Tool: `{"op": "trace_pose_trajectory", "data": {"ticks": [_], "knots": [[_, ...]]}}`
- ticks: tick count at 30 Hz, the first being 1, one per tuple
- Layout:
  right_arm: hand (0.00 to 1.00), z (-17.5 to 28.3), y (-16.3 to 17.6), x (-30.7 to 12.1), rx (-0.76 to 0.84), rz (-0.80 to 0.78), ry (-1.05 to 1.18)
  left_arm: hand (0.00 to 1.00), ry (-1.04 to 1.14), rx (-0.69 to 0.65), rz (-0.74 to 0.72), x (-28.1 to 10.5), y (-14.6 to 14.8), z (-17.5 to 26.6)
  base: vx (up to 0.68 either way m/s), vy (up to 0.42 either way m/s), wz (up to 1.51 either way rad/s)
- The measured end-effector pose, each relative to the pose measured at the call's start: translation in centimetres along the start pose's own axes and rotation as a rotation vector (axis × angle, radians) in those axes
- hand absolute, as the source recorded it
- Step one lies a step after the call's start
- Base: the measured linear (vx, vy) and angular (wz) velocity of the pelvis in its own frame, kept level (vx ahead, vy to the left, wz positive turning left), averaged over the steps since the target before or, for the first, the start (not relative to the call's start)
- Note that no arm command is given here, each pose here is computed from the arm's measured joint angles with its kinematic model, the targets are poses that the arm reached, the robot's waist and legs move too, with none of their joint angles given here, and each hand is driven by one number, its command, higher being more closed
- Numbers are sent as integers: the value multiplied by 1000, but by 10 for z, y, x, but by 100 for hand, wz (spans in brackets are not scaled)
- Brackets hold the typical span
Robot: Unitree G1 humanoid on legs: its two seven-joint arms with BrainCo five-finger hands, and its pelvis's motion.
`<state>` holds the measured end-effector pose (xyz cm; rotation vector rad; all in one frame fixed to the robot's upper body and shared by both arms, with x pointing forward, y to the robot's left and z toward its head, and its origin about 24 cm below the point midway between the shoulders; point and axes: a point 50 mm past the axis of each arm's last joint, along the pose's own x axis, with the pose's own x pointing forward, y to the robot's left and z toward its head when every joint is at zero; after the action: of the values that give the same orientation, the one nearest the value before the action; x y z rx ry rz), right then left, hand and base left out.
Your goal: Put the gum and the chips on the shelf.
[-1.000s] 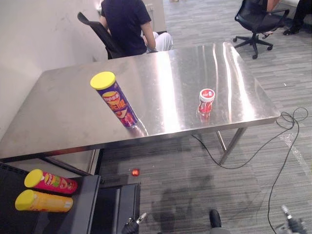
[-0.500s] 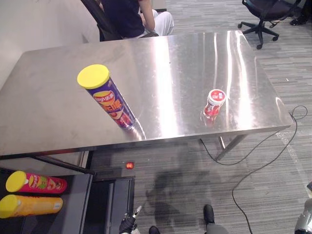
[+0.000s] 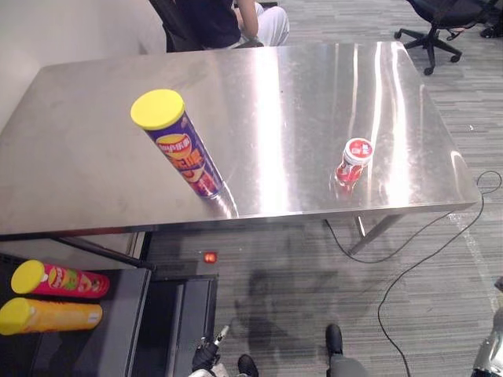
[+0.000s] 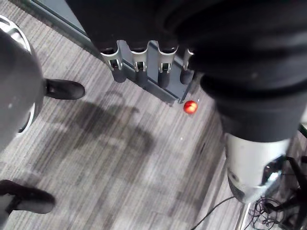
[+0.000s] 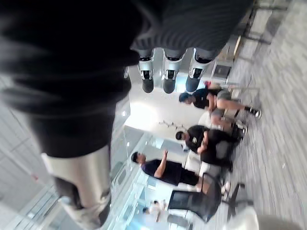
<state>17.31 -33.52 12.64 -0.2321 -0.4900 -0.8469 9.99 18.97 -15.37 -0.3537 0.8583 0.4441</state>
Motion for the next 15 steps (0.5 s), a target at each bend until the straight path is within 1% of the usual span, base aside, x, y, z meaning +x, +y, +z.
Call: {"op": "trace_pose_trajectory", "data": {"ticks": [1, 4, 5, 11, 15], "knots": [[0, 3, 6, 4, 12, 61, -19, 0, -3, 18, -8, 1, 0, 2, -94, -64, 11], [0, 12, 16, 13, 21, 164, -63, 0, 3, 37, -10, 1, 3, 2, -64, -48, 8], [0, 16, 21, 18, 30, 201, -87, 0, 4, 75, -23, 1, 2, 2, -30, -38, 8], [0, 22, 50, 30, 105, 299, -120, 0, 2, 117, -44, 2, 1, 4, -10, -17, 4], [0, 22, 59, 34, 127, 312, -116, 0, 2, 143, -52, 2, 2, 6, 9, -16, 17]]}}
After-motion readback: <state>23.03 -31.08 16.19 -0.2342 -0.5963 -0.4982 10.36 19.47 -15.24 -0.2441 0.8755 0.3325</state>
